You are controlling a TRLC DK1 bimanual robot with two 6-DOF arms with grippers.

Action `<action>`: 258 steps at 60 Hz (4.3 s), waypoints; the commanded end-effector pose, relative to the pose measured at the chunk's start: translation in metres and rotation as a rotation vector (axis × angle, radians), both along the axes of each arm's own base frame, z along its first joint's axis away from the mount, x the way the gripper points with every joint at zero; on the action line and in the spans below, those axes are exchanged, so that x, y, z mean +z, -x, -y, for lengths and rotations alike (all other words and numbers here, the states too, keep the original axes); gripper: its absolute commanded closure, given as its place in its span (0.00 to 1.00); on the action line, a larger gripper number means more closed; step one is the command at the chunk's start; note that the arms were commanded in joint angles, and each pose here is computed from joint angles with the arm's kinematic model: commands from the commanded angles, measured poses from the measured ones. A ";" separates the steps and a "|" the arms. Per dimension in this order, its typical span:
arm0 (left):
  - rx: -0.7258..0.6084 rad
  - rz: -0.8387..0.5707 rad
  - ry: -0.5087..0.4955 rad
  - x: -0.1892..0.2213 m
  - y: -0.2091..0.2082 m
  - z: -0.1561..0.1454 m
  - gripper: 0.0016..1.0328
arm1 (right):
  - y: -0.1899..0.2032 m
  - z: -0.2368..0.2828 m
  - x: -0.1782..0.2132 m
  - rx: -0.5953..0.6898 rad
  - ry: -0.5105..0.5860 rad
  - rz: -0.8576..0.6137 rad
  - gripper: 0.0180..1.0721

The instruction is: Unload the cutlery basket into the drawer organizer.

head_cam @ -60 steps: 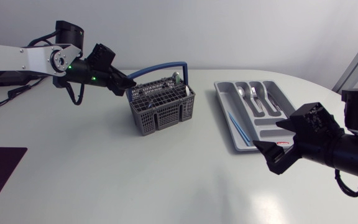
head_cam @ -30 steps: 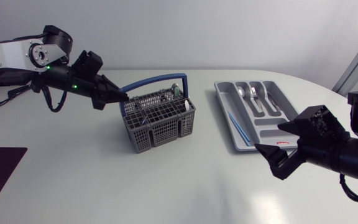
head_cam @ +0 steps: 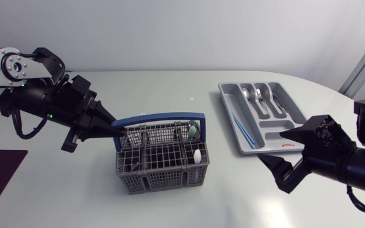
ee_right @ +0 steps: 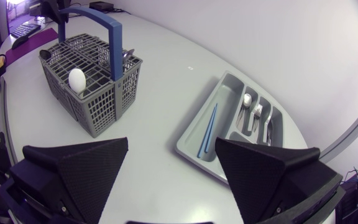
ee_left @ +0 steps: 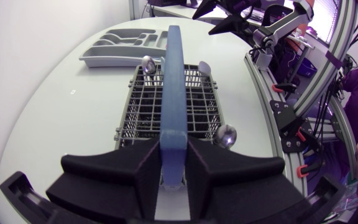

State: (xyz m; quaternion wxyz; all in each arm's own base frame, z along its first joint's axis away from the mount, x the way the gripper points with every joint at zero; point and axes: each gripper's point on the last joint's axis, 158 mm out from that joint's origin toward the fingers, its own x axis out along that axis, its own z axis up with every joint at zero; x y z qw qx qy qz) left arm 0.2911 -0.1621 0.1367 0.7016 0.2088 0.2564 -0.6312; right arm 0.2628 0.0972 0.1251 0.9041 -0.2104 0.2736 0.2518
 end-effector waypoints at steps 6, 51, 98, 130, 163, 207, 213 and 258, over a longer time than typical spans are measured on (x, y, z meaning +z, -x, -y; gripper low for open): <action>-0.019 -0.022 0.021 -0.006 -0.006 0.003 0.71 | 0.008 -0.005 -0.012 0.037 0.019 -0.027 0.04; 0.184 0.091 -0.136 0.046 0.038 -0.016 0.51 | 0.012 -0.061 -0.025 0.243 0.046 -0.075 0.10; 0.331 0.093 -0.551 -0.014 0.075 0.041 0.70 | 0.020 -0.056 -0.035 0.241 0.056 -0.095 0.10; 0.422 0.229 -0.786 -0.060 0.057 0.030 0.71 | 0.024 -0.053 -0.036 0.241 0.059 -0.089 0.10; 0.503 0.306 -0.806 -0.061 0.016 0.019 0.76 | 0.027 -0.052 -0.038 0.242 0.058 -0.089 0.10; 0.484 0.323 -0.831 -0.054 0.030 0.009 0.69 | 0.029 -0.049 -0.041 0.237 0.057 -0.091 0.09; 0.490 0.322 -0.847 -0.058 0.028 0.007 0.81 | 0.029 -0.050 -0.041 0.239 0.058 -0.093 0.09; 0.495 0.417 -0.769 -0.012 0.032 0.015 0.97 | 0.027 -0.050 -0.043 0.239 0.060 -0.098 0.09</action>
